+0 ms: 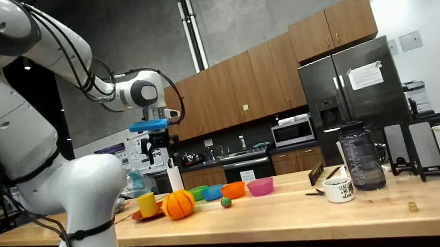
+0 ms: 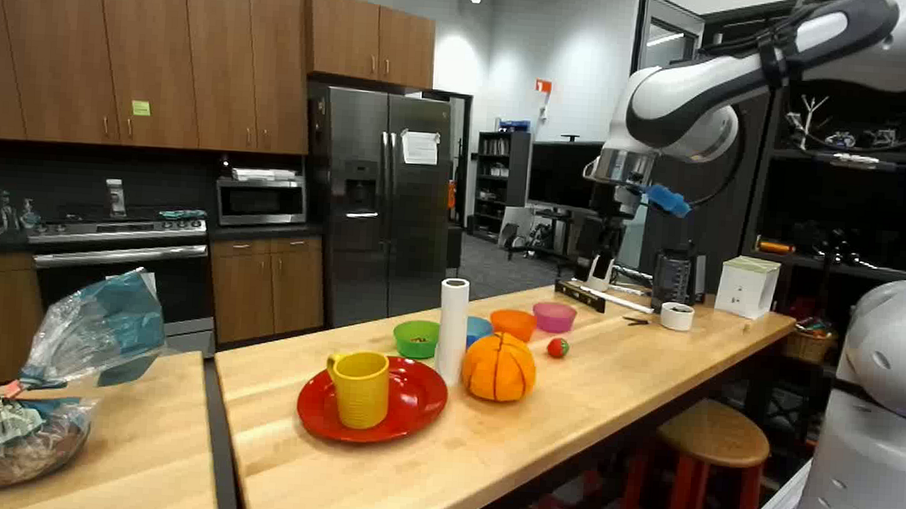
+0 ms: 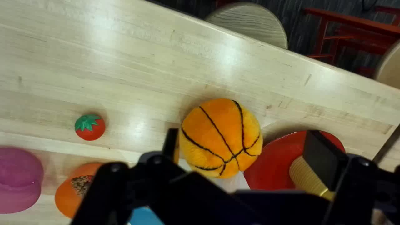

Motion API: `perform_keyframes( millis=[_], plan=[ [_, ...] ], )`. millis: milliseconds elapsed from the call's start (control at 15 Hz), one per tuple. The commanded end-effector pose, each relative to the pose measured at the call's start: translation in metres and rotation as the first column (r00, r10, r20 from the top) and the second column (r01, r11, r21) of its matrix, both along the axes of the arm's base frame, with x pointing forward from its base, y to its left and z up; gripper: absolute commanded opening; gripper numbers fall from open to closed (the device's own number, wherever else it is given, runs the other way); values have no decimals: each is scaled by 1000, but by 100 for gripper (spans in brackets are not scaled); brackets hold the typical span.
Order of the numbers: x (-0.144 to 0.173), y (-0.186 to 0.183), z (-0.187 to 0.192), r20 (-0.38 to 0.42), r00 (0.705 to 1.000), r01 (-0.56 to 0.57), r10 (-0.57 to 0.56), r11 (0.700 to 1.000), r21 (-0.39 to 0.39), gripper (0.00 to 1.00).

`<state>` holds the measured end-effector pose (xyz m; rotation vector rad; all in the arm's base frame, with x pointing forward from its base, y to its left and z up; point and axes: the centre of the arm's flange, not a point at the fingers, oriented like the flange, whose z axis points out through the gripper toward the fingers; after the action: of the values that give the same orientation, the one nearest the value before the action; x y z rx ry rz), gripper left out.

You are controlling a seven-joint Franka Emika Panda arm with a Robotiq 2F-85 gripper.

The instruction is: Move the roll of paper towel to the right

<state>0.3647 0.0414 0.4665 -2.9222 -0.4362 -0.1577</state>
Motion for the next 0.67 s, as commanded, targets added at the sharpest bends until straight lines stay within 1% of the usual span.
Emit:
perform_keyframes(
  millis=[0, 333, 400, 600],
  plan=[
    [0, 0, 0, 0, 1000, 0, 0, 1000, 0, 100],
    [0, 1, 0, 1, 1000, -1, 1, 1000, -3, 100],
    [1, 5, -2, 7, 1000, 18, -18, 1000, -20, 100],
    [0, 16, -6, 17, 999, 28, -27, 999, -30, 100]
  ],
)
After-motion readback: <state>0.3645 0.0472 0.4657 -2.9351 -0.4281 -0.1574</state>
